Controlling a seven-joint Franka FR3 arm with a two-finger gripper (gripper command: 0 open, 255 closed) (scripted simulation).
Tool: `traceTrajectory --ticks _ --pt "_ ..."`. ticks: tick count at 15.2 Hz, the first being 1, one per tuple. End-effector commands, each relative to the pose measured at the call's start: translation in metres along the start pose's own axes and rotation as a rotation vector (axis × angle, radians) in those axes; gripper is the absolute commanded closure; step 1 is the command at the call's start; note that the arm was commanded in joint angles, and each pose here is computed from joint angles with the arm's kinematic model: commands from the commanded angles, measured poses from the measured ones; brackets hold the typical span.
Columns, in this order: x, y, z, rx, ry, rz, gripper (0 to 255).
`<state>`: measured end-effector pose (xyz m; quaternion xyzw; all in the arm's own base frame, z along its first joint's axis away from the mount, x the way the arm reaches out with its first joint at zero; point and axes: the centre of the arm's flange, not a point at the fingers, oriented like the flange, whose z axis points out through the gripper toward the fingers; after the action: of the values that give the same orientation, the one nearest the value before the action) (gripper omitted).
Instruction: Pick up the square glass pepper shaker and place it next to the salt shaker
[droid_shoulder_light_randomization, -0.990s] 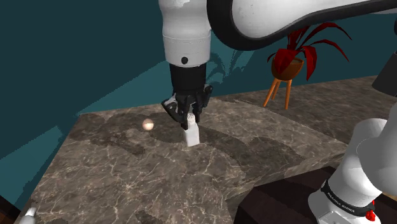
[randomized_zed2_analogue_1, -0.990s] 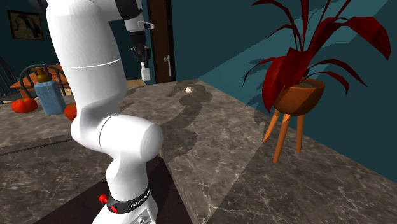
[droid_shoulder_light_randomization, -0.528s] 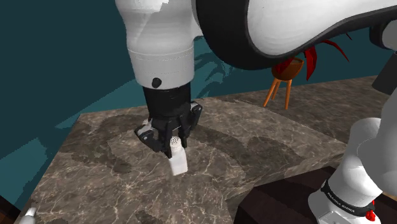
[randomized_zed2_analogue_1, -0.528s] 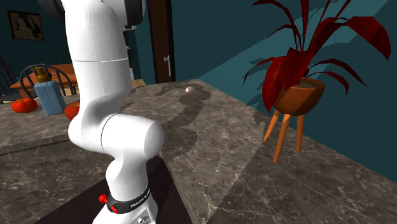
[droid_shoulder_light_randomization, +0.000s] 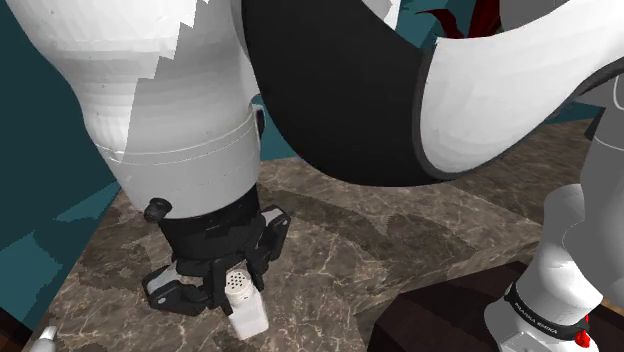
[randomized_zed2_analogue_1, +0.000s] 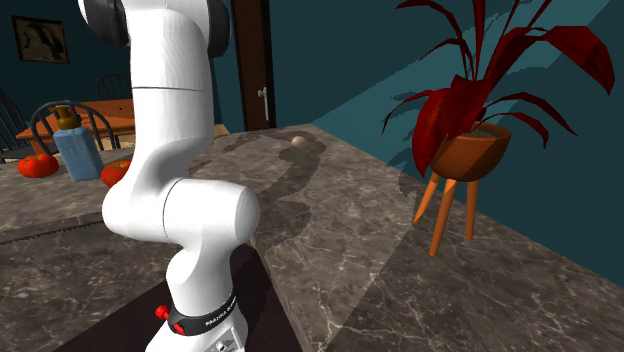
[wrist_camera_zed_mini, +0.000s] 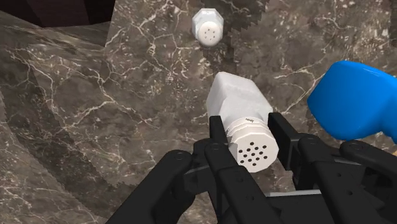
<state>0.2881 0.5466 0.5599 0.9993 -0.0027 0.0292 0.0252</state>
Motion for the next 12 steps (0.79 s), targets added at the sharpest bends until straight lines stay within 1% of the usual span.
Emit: traceTrajectory --ticks 1,12 --pt "-0.001 -0.002 0.009 0.0 0.0 0.001 255" --pt "-0.005 -0.005 0.067 0.0 0.0 0.001 255"
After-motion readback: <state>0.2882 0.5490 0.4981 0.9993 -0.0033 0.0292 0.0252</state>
